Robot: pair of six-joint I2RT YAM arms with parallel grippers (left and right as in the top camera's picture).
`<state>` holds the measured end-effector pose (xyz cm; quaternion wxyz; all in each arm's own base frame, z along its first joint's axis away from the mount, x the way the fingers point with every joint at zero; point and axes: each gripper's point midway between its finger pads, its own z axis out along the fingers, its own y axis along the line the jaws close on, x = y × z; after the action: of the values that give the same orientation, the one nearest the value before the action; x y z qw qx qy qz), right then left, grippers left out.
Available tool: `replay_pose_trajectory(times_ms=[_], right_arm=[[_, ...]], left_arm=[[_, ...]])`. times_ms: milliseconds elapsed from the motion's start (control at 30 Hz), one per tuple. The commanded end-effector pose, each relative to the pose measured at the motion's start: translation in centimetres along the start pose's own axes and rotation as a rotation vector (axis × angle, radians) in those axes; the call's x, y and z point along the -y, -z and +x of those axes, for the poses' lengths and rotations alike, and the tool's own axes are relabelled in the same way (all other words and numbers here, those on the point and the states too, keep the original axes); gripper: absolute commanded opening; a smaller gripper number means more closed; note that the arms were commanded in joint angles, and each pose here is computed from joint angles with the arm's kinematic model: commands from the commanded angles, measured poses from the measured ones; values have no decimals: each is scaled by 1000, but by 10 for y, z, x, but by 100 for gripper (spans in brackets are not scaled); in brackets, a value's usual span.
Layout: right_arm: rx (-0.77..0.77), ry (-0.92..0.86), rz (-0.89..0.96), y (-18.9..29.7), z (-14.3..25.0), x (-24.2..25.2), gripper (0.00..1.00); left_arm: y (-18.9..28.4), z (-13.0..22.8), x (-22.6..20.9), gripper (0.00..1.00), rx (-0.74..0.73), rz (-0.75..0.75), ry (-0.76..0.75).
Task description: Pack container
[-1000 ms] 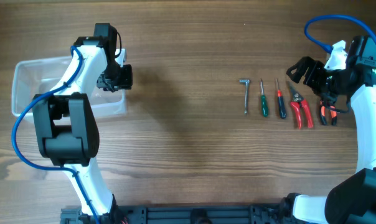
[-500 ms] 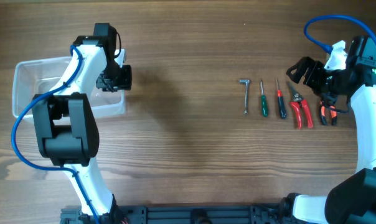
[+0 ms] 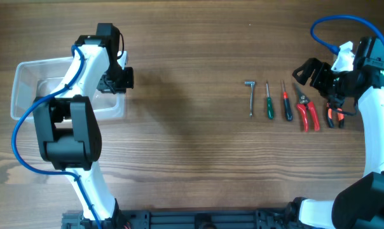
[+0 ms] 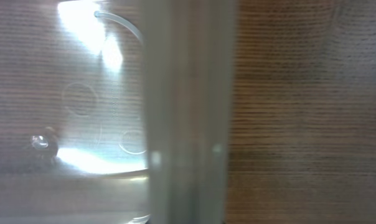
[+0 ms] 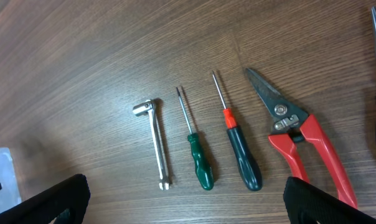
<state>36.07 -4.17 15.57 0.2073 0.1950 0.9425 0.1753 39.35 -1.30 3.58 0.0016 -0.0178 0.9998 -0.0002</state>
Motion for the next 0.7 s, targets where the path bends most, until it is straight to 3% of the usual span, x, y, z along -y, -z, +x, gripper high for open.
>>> replay_pose_trajectory(times_ms=[0,300,467,667], right_arm=[[14,16,12,2,-7,1,100],[13,16,12,2,-6,1,100],[13,15,12,2,-6,1,100],[0,10,15,2,-3,1,100]], left_arm=[[-18,21,8,4,-103,40,7],[15,22,41,4,-32,44,-14],[48,20,86,4,72,26,33],[65,31,173,4,156,88,22]])
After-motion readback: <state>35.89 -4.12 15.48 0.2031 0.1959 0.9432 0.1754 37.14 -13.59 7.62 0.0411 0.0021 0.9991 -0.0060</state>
